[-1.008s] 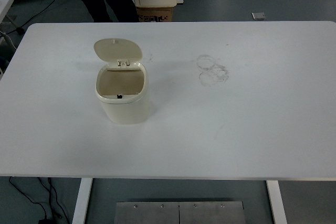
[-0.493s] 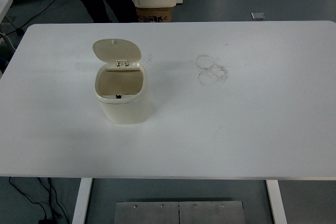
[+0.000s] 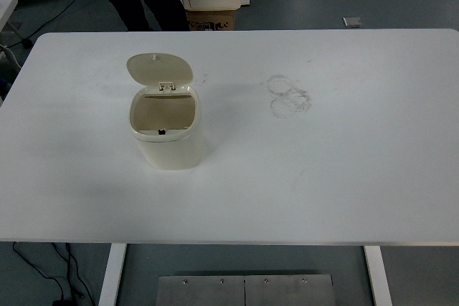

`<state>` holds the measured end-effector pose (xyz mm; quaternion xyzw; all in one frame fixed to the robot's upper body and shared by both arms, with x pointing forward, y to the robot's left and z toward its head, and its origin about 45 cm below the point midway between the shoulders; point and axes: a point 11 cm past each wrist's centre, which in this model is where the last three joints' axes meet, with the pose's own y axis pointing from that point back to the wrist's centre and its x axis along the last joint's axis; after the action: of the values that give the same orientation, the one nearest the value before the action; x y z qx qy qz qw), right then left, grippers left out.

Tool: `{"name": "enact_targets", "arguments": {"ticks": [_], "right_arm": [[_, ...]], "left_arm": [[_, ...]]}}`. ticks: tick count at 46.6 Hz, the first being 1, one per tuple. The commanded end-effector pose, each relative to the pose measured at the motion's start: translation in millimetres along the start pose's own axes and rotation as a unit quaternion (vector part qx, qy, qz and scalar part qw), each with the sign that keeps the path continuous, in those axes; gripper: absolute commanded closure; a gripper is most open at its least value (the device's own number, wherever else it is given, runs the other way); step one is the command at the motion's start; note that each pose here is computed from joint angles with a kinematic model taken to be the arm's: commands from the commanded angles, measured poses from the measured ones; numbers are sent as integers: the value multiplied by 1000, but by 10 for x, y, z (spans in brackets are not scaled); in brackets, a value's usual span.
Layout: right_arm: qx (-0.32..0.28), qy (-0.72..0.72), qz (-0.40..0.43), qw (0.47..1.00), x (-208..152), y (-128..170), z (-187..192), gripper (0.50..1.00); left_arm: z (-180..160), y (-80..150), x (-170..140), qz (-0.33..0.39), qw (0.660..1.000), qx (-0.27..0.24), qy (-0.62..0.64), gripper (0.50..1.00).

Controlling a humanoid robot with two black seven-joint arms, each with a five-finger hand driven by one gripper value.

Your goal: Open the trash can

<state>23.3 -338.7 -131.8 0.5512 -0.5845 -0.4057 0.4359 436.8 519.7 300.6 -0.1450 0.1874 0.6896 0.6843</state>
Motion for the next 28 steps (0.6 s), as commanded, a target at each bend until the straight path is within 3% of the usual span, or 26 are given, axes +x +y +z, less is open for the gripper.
{"name": "enact_targets", "arguments": {"ticks": [1,11,17,28], "right_arm": [[0,0,0,1000,0,0,0,509],[0,0,0,1000,0,0,0,509],[0,0,0,1000,0,0,0,509],[0,0,0,1000,0,0,0,509]], "left_arm": [[-28,-26,-40,-5,1000,0,5,500],[-147,-92,-144,-18,1000,7,14,500],[-476,-162,-260,-28,999,30,32,500],[-887,-87,-174,-15,997,58,51,500]]}}
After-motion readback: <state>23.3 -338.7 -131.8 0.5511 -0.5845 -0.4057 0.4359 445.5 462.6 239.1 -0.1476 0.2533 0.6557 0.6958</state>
